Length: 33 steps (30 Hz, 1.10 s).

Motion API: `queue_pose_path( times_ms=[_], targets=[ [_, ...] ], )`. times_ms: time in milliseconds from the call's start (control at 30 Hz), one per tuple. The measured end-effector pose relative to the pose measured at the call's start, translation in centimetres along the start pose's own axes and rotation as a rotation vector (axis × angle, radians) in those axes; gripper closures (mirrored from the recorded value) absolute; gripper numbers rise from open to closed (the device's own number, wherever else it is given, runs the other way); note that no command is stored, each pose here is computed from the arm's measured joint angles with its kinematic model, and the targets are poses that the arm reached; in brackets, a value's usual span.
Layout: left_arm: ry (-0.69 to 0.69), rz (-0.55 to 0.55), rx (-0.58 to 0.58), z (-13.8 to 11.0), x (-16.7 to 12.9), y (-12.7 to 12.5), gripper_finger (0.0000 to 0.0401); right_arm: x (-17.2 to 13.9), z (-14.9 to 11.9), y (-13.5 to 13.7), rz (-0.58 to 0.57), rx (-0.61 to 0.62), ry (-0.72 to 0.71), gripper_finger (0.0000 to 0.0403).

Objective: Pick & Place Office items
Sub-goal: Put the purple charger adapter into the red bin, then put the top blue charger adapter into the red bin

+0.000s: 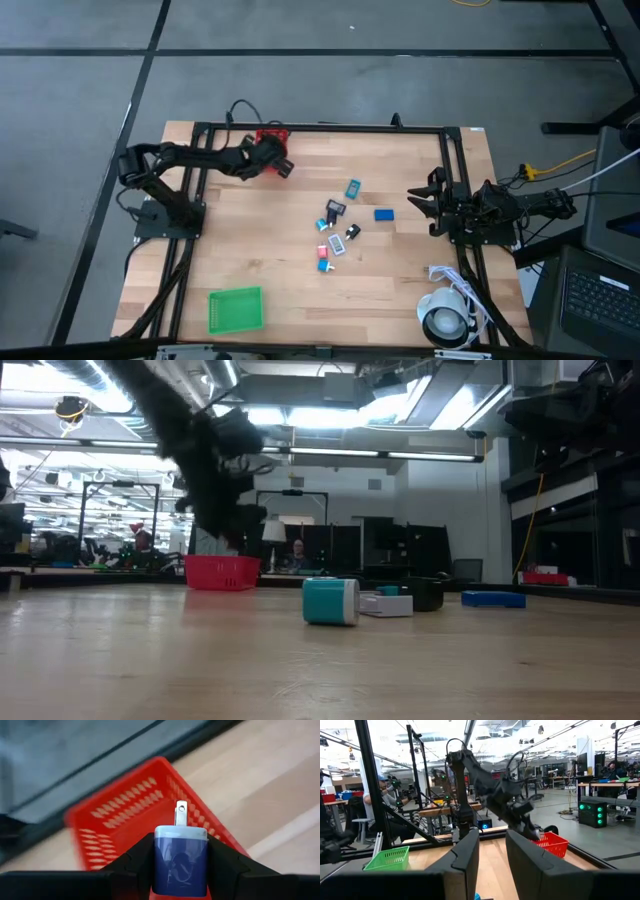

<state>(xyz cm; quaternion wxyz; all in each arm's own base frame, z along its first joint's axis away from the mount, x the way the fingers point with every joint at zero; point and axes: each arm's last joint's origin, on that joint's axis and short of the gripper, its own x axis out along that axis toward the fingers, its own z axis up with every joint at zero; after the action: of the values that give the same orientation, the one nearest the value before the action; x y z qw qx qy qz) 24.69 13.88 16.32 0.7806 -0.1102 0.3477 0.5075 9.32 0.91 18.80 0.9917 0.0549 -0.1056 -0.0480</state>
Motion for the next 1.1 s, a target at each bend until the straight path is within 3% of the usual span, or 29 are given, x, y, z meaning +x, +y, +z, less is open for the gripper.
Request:
queue_pose_path(
  times_ms=[100,233,467,633,733,933,1100],
  targets=[
    [-0.053,-0.06,-0.064,-1.0,1.0,0.8,0.0271,0.0,0.0,0.0,0.0,0.0,0.001,0.03],
    [-0.073,-0.025,-0.086,-1.7,1.5,1.6,0.027,0.0,0.0,0.0,-0.003,-0.001,0.001,0.03],
    [-0.079,-0.005,-0.072,-1.4,1.6,1.9,0.0163,0.0,-0.1,-0.1,-0.02,-0.02,0.014,0.03],
    [-0.131,-0.048,0.025,-0.7,0.9,0.6,0.0142,0.0,-0.3,-0.1,-0.043,-0.025,0.027,0.03],
    [-0.209,-0.167,0.127,0.0,-0.4,-1.2,0.0145,0.0,-0.3,-0.2,-0.046,-0.026,0.031,0.03],
    [-0.393,-0.69,0.33,-0.2,-4.8,-6.3,0.0158,0.0,-0.3,-0.2,-0.046,-0.031,0.032,0.03],
    [-0.366,-0.802,0.52,-2.9,-7.5,-8.9,0.0169,0.0,-0.3,-0.2,-0.046,-0.034,0.033,0.03]
  ],
)
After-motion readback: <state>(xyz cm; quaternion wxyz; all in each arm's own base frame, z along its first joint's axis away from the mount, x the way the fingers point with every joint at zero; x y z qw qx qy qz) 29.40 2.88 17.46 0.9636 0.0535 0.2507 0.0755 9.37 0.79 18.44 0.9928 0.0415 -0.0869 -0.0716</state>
